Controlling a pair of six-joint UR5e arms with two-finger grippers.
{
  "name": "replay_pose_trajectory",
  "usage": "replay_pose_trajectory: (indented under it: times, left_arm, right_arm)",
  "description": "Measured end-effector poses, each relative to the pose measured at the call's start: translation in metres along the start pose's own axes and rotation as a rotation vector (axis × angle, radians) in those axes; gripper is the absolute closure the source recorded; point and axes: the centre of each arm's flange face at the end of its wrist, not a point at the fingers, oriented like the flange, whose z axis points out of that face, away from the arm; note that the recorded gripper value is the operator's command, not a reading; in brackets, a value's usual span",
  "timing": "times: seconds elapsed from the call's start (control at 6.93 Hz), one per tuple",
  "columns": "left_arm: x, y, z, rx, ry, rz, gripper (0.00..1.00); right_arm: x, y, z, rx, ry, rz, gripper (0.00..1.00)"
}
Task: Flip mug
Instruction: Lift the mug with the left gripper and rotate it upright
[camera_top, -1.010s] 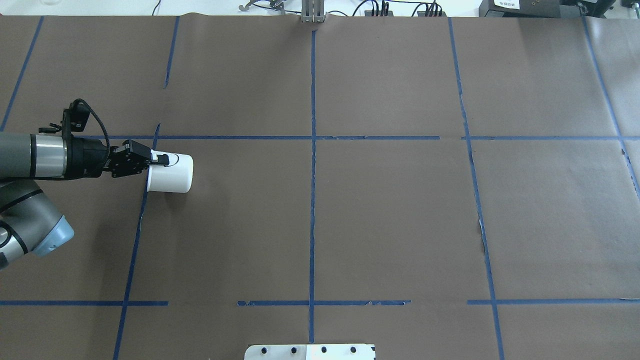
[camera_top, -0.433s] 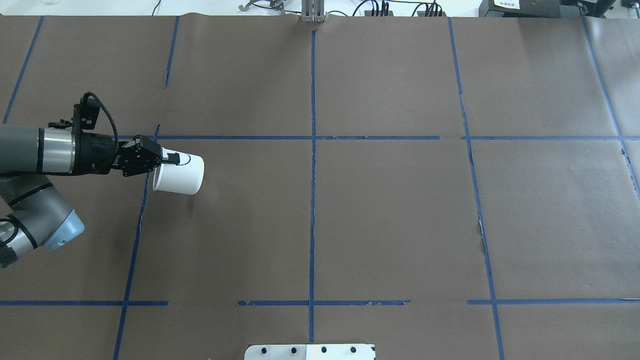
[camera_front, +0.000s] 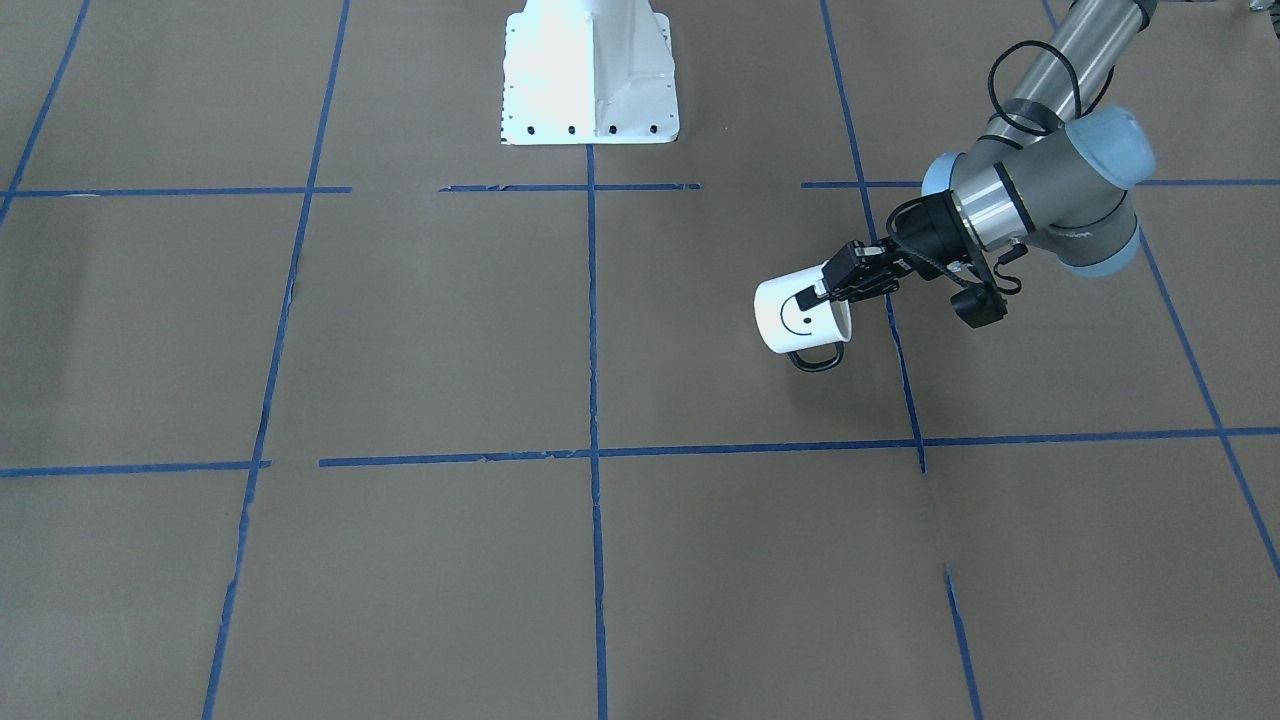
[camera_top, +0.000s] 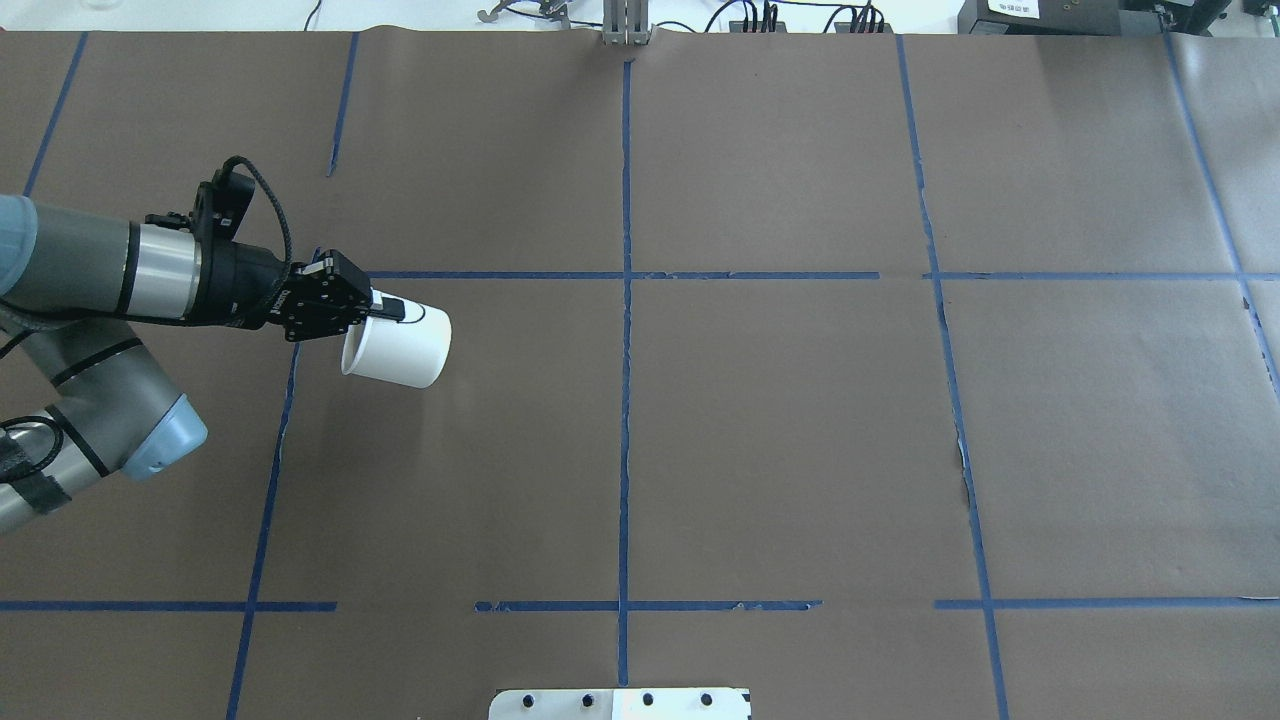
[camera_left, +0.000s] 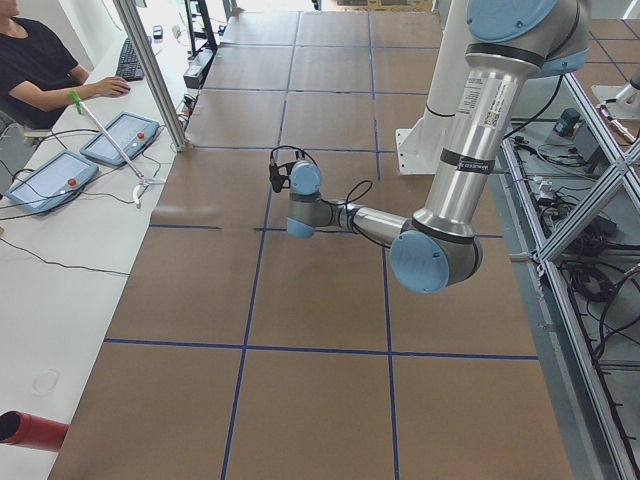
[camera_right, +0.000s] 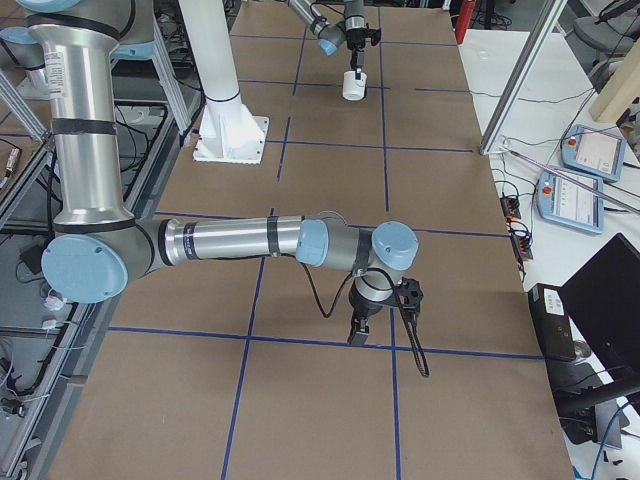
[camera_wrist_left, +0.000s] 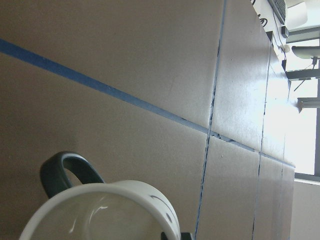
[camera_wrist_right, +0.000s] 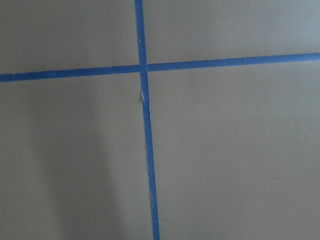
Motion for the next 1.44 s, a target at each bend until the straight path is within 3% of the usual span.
replay_pose_trajectory:
  times: [0.43, 0.72, 1.01, 1.44]
  left_arm:
    - [0.103, 0.013, 0.031, 0.019, -0.149, 0.009, 1.00]
    - [0.178, 0.023, 0.071, 0.043, -0.267, 0.017, 1.00]
    - [0.238, 0.054, 0.129, 0.096, -0.448, 0.079, 1.00]
    - [0.261, 0.102, 0.208, 0.132, -0.693, 0.194, 1.00]
  right_arm:
    - [0.000, 0.000, 0.000, 0.000, 0.000, 0.000, 0.00]
    - [0.000, 0.000, 0.000, 0.000, 0.000, 0.000, 0.00]
    - [0.000, 0.000, 0.000, 0.001, 0.000, -0.001, 0.00]
    - [0.000, 0.000, 0.000, 0.001, 0.000, -0.001, 0.00]
